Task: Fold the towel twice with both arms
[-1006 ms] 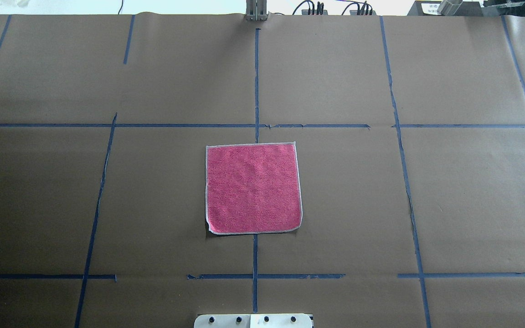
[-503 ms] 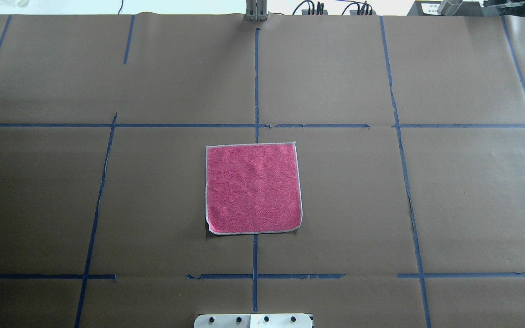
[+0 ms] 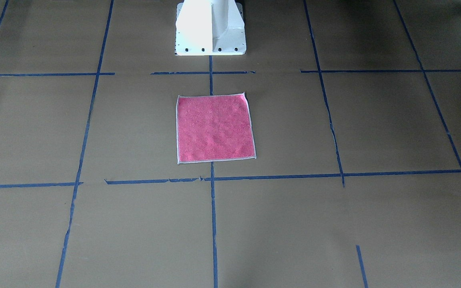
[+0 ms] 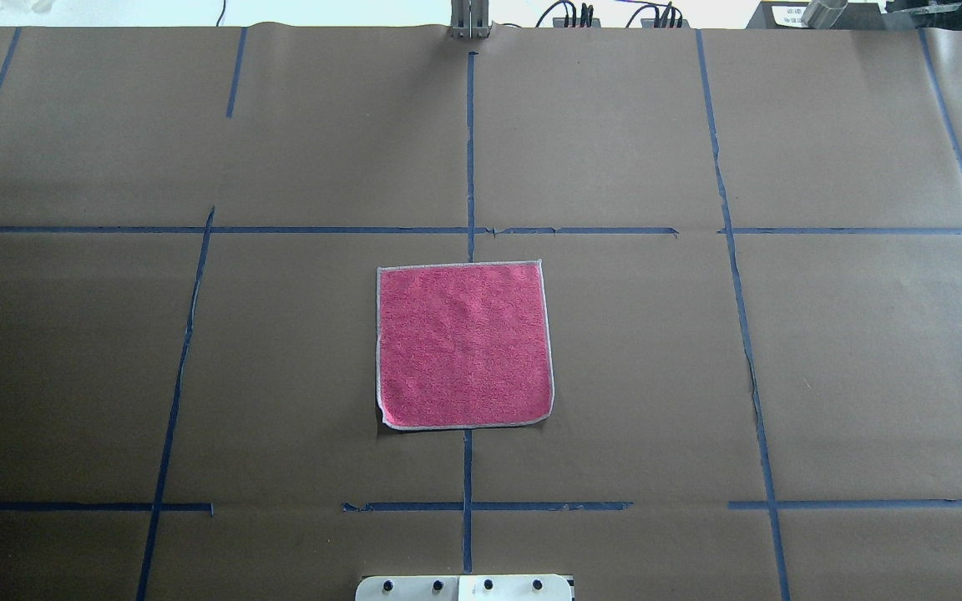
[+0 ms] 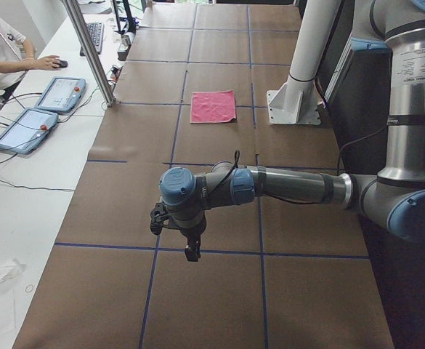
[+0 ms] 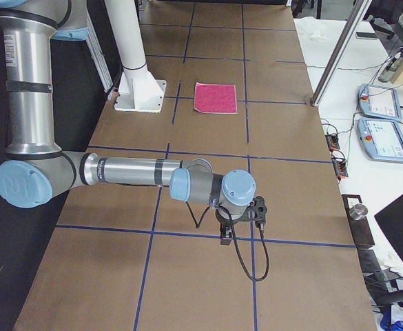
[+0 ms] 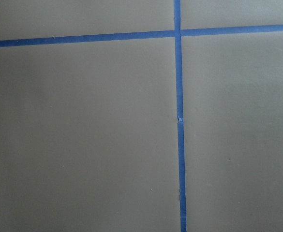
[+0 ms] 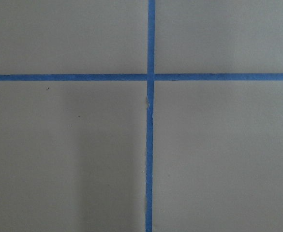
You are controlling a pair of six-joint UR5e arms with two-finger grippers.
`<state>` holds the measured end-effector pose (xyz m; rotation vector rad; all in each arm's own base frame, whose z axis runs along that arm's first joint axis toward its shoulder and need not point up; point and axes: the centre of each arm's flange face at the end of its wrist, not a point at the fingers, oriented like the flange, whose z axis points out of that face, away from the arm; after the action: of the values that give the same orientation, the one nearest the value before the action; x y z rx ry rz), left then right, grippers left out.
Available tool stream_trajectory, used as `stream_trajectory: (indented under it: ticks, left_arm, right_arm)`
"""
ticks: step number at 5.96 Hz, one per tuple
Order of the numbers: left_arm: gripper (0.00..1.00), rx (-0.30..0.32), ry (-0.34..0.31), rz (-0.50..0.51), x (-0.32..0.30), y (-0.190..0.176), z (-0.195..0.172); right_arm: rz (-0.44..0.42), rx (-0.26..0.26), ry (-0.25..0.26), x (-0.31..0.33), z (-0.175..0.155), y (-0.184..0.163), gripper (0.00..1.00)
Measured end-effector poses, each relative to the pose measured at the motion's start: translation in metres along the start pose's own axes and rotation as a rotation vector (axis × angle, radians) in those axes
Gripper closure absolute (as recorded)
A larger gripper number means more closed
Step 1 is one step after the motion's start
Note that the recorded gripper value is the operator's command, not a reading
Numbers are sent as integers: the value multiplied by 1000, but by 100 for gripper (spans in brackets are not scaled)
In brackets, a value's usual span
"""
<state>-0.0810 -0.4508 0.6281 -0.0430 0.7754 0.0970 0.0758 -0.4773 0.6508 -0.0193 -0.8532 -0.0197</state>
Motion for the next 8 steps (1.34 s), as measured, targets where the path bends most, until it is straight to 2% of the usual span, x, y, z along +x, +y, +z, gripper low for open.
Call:
stream_trajectory:
  ticks: [1,3,4,5,6,7,8]
  left_arm:
    - [0,38,-8,37,19,-7,-18]
    - [0,120,-23,192,73,-25,-35]
    - [0,140,-12,272,106,-41,-38]
    - [0,146,5,353,149,-62,-38]
    - [0,139,35,341,195,-79,-32]
    - [0,132,87,229,255,-92,-18]
    - [0,124,158,100,329,-96,5]
  right_arm:
    - [-27,21,0,-13,-11,-5,0]
    - [-66,72,-4,-63,-36,-25,0]
    - [-52,64,-22,-112,-33,-46,0]
    - [-44,35,-41,-174,-18,-64,0]
    - [-95,42,-28,-238,-10,-80,0]
    - [-132,82,-14,-289,1,-85,0]
    - [-105,122,-48,-332,21,-82,0]
